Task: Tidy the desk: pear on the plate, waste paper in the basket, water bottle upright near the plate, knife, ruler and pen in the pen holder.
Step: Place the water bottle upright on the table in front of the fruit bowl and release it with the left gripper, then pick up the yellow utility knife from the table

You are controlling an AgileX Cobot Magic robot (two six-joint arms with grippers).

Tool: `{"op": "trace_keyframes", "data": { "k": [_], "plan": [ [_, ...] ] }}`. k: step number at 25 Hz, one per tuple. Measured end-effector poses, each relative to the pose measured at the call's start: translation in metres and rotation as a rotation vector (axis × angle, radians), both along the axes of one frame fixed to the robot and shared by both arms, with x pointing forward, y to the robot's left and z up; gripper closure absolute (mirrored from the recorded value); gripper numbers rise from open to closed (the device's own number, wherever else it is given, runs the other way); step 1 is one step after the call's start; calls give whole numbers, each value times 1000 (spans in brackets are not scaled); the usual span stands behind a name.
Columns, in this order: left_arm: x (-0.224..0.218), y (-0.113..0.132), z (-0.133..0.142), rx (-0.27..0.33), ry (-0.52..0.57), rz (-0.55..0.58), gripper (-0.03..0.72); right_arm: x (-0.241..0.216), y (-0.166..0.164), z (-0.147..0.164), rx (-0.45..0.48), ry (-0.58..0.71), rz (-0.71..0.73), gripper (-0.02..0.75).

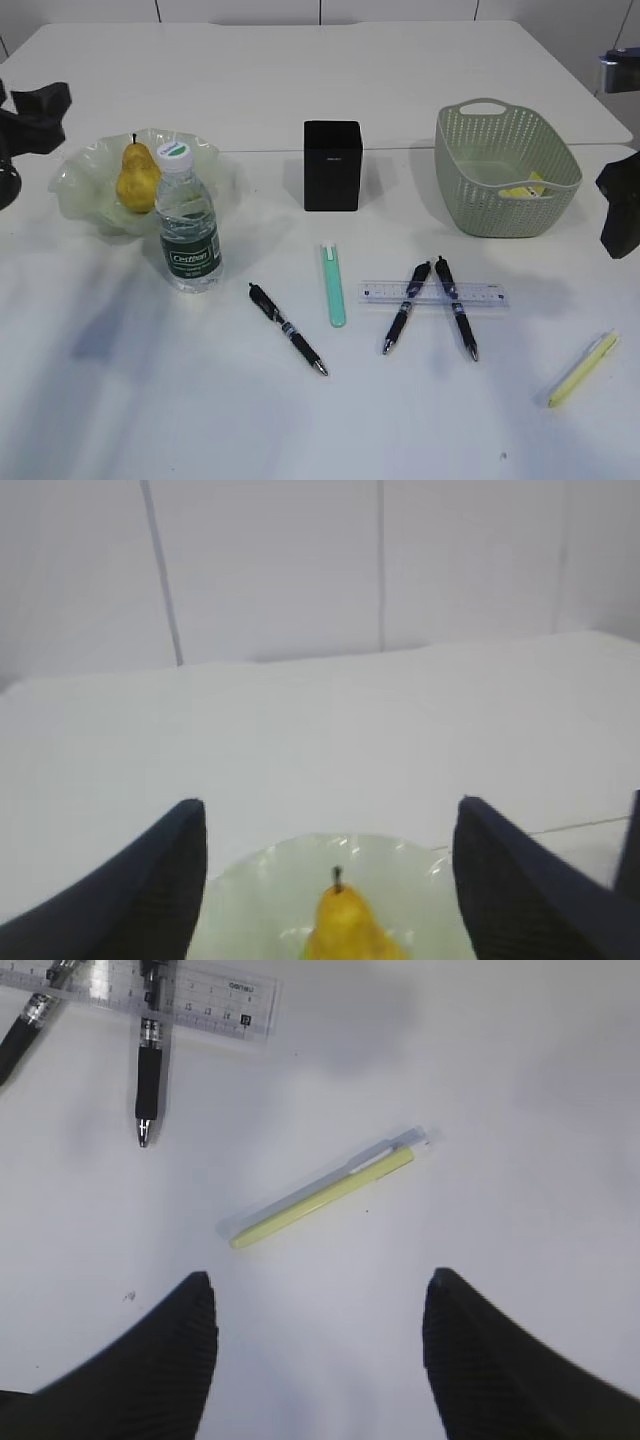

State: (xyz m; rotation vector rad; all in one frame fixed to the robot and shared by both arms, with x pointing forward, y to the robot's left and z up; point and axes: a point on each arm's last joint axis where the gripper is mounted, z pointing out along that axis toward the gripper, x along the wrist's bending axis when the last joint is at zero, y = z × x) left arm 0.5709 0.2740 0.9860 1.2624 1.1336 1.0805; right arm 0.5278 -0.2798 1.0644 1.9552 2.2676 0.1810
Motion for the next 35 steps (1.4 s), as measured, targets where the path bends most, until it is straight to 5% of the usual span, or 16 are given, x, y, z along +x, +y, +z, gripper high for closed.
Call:
{"op": "trace_keyframes", "data": {
  "k": [7,15,28,35],
  "plan": [
    [-6,35,-7,-53,192,169,148,0,0,0,0,0,0,261],
    [-29,35,6,-27,420,166,176,0,-3,0,-35,-2,7,260],
    [-88,34,29,12,960,179,178,0,-3,0,-40,0,8,261],
    [-97,30,62,-33,1133,167,178,0,-2,0,-20,1,4,260]
  ]
}}
